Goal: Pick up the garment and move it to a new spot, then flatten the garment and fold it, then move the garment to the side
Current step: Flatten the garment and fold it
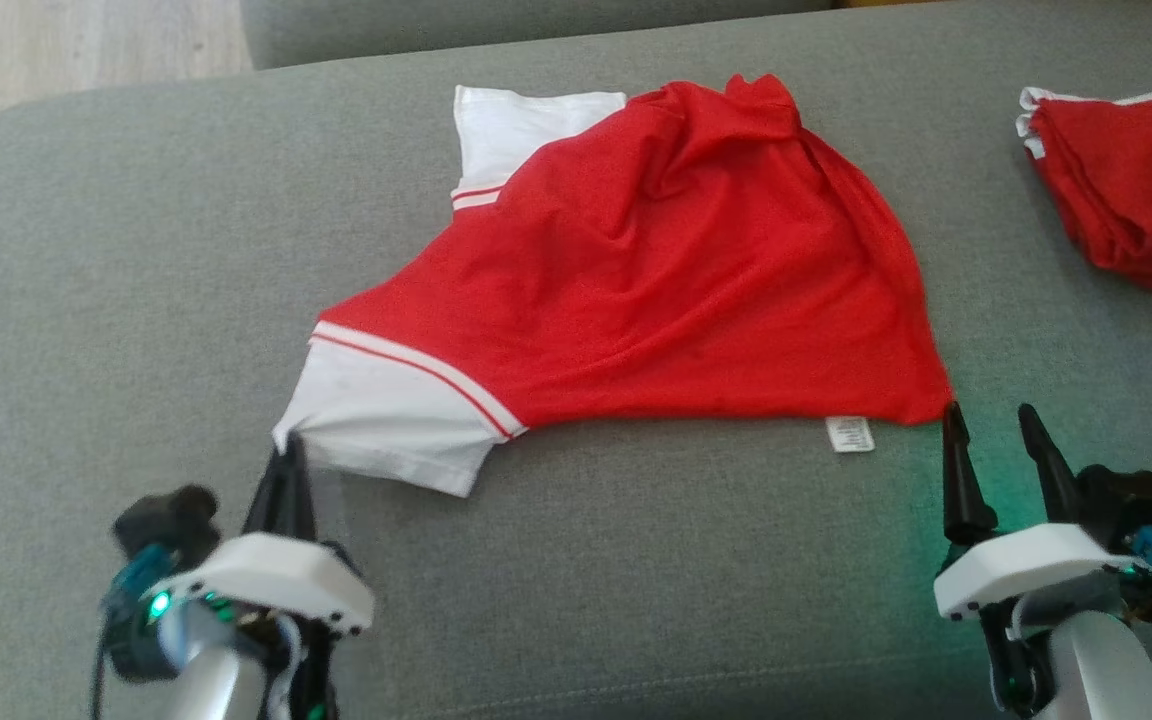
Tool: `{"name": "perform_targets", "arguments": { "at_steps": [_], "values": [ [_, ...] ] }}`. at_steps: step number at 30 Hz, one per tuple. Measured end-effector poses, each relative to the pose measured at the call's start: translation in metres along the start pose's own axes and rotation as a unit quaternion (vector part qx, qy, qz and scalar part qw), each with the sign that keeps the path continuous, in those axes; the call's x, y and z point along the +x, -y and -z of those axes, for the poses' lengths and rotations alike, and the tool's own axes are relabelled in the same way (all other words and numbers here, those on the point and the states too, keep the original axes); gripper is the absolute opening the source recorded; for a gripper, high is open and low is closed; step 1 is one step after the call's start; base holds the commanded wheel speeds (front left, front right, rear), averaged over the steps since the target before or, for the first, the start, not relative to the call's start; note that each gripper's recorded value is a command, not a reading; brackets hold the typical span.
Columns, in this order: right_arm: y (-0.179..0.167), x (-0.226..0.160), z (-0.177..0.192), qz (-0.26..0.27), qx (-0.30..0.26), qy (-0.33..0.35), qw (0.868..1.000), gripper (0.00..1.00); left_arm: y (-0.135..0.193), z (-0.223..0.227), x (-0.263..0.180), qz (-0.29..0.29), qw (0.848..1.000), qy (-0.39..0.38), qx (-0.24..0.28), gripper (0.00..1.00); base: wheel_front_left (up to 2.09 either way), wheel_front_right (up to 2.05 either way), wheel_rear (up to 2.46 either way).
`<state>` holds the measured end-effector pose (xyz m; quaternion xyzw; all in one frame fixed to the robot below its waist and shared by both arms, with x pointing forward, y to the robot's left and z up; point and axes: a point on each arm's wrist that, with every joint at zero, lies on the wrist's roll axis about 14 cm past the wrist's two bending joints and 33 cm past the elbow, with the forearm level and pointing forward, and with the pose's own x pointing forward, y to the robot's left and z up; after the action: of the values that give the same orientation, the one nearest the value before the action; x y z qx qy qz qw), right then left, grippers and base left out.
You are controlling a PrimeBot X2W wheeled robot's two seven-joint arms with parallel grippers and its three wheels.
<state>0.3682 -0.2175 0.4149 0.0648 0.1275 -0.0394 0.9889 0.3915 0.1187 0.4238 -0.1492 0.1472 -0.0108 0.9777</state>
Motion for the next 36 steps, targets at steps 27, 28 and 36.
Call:
{"name": "perform_targets", "arguments": {
  "at_steps": [27,28,36],
  "values": [
    [-0.03,0.021,0.058,-0.038,-0.004,-0.118,0.992,0.83,-0.031,-0.018,-0.042,-0.054,0.998,0.024,-0.01,0.0,0.0,0.0,0.0],
    [-0.031,0.022,0.059,-0.039,-0.003,-0.121,0.992,0.65,-0.032,-0.018,-0.042,-0.054,0.998,0.024,-0.01,0.0,0.0,0.0,0.0],
    [-0.042,0.028,0.058,-0.05,0.02,-0.123,0.991,0.0,-0.03,-0.022,-0.041,-0.051,0.998,0.037,-0.009,0.0,0.0,0.0,0.0]
  ]
}}
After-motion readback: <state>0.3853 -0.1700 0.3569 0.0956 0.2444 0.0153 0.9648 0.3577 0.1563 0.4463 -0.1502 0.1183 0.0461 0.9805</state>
